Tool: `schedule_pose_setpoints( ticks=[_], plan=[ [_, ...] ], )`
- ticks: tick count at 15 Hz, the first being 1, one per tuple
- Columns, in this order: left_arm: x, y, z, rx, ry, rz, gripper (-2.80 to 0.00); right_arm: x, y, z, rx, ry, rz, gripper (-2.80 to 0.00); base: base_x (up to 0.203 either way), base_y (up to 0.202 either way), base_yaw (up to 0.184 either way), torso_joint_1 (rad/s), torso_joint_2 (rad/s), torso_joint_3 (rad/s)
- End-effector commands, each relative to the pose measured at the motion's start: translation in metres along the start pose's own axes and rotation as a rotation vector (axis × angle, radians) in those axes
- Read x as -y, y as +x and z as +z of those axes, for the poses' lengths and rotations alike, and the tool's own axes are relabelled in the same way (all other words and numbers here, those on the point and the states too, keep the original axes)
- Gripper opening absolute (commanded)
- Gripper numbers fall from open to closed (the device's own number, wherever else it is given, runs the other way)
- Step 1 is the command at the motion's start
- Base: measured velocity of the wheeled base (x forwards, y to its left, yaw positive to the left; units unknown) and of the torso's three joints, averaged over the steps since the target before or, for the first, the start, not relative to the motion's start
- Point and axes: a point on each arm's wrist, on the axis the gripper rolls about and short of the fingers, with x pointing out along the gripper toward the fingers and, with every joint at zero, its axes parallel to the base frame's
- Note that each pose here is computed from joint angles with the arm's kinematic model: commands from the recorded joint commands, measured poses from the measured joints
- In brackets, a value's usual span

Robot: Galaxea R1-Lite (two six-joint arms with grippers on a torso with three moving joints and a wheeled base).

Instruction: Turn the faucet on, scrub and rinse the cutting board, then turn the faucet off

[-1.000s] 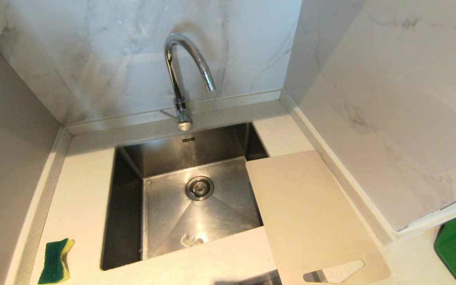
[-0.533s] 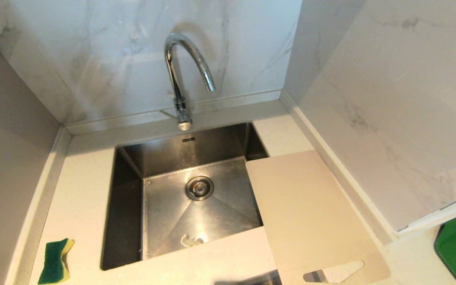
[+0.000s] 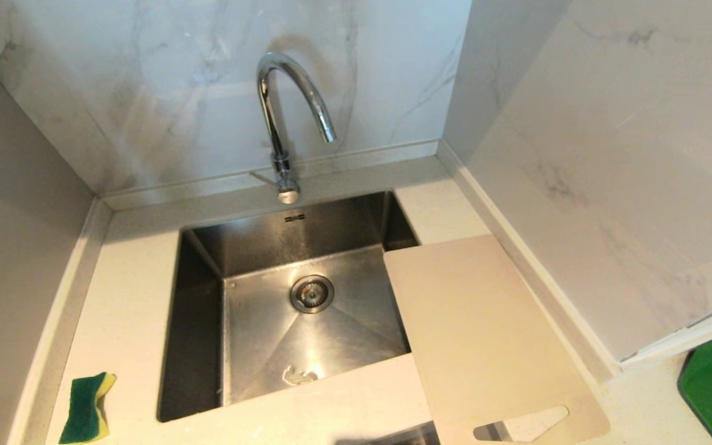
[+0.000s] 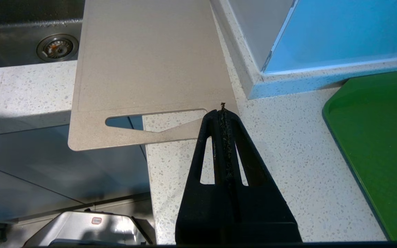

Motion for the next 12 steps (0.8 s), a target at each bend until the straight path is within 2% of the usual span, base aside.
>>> schedule_pose_setpoints(
  ticks=[1, 5, 8, 12],
  plan=[
    [0.0000, 0.0001, -0.0005, -0.003, 0.000, 0.000, -2.80, 0.0000, -0.0001, -0.0001, 0.001, -0.001, 0.001, -2.80, 0.000, 0.000, 0.000, 0.000, 0.00, 0.000],
    [0.0000, 0.0001, -0.0005, -0.002, 0.000, 0.000, -2.80, 0.0001, -0.0001, -0.0002, -0.001, 0.001, -0.004, -2.80, 0.000, 0.000, 0.000, 0.000, 0.00, 0.000],
    [0.0000, 0.0001, -0.0004, -0.001, 0.000, 0.000, -2.80, 0.0004, -0.0001, 0.0000, 0.003, 0.076, -0.020, -2.80, 0.000, 0.000, 0.000, 0.000, 0.00, 0.000],
    [0.0000, 0.0002, -0.0004, -0.002, 0.001, 0.001, -2.80, 0.0006, -0.0001, 0.0004, 0.005, 0.082, -0.024, -2.80, 0.000, 0.000, 0.000, 0.000, 0.00, 0.000]
  ],
)
